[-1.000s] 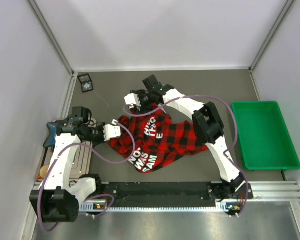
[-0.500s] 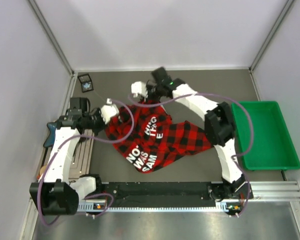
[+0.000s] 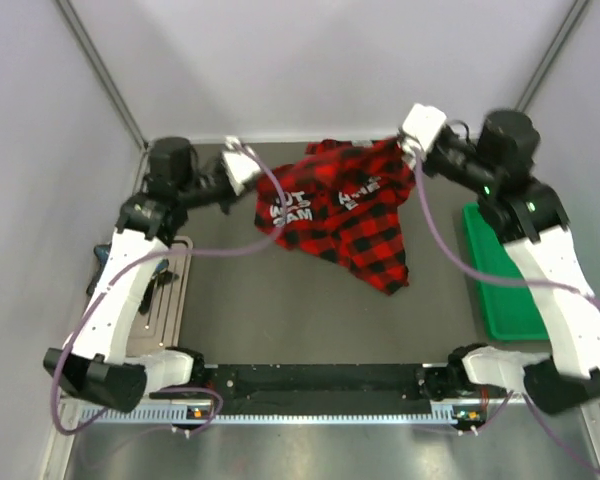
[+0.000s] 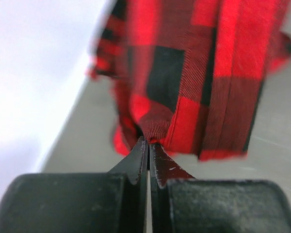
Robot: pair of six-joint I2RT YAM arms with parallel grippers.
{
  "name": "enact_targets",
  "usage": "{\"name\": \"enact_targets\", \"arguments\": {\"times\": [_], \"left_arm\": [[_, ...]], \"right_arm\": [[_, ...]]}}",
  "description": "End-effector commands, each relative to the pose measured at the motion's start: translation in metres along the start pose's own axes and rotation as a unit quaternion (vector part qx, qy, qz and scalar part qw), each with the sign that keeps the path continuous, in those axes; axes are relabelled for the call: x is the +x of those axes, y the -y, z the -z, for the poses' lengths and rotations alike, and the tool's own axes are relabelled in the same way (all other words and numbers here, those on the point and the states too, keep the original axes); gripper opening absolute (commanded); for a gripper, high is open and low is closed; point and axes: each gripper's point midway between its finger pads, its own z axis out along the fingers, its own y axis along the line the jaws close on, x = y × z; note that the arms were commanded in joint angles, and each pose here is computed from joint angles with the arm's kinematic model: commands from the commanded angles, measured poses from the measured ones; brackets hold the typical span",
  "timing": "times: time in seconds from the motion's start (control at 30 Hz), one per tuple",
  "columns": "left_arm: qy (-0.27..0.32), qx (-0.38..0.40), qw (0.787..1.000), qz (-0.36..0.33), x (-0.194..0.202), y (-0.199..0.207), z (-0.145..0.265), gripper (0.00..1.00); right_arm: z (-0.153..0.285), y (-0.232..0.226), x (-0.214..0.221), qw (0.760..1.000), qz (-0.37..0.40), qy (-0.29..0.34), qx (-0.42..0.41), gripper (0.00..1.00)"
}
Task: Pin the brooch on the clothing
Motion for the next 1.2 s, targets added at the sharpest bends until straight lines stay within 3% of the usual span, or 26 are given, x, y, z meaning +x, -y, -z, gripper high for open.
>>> {"name": "enact_targets", "arguments": {"times": [0.0, 0.07, 0.1, 0.13, 0.17, 0.2, 0.27, 0.37, 0.67, 0.8, 0.93, 1.07, 1.17], "left_arm": [[-0.026, 0.179, 0.983, -0.022, 0.032, 0.143, 0.008, 0.0], [-0.067, 0.237, 0.969, -0.016, 0.075, 0.191, 0.012, 0.0], [-0.073, 0.271, 0.959, -0.038, 0.081, 0.217, 0.018, 0.04], [-0.096, 0.301, 0.947, -0.052, 0.099, 0.236, 0.027, 0.24], [-0.119, 0.323, 0.937, -0.055, 0.119, 0.253, 0.033, 0.36], [-0.124, 0.319, 0.937, -0.066, 0.123, 0.255, 0.038, 0.44], [-0.137, 0.301, 0.941, -0.067, 0.132, 0.252, 0.038, 0.58], [-0.128, 0.281, 0.945, -0.105, 0.134, 0.236, 0.035, 0.66], [-0.054, 0.33, 0.912, -0.239, 0.123, 0.229, -0.014, 0.71], [-0.066, 0.375, 0.885, -0.269, 0.122, 0.223, -0.051, 0.66], [-0.035, 0.348, 0.886, -0.305, 0.103, 0.211, -0.097, 0.57], [-0.015, 0.324, 0.874, -0.361, 0.107, 0.206, -0.134, 0.61], [-0.011, 0.315, 0.876, -0.365, 0.113, 0.203, -0.163, 0.62]], "right_arm": [[0.03, -0.086, 0.08, 0.993, -0.014, -0.085, -0.085, 0.0], [0.052, -0.11, 0.102, 0.989, 0.002, -0.11, -0.099, 0.0], [0.058, -0.136, 0.133, 0.982, -0.001, -0.141, -0.123, 0.0], [0.065, -0.147, 0.146, 0.979, 0.018, -0.15, -0.134, 0.0], [0.078, -0.154, 0.147, 0.98, 0.032, -0.146, -0.131, 0.0], [0.084, -0.177, 0.169, 0.974, 0.029, -0.162, -0.154, 0.0], [0.098, -0.19, 0.173, 0.973, 0.045, -0.157, -0.162, 0.0], [0.106, -0.207, 0.185, 0.969, 0.03, -0.166, -0.178, 0.0], [0.101, -0.215, 0.193, 0.963, -0.007, -0.187, -0.196, 0.0], [0.101, -0.216, 0.195, 0.962, -0.012, -0.192, -0.195, 0.0], [0.101, -0.219, 0.197, 0.961, -0.033, -0.198, -0.192, 0.0], [0.1, -0.221, 0.199, 0.96, -0.044, -0.2, -0.189, 0.0], [0.1, -0.221, 0.198, 0.961, -0.051, -0.199, -0.188, 0.0]]}}
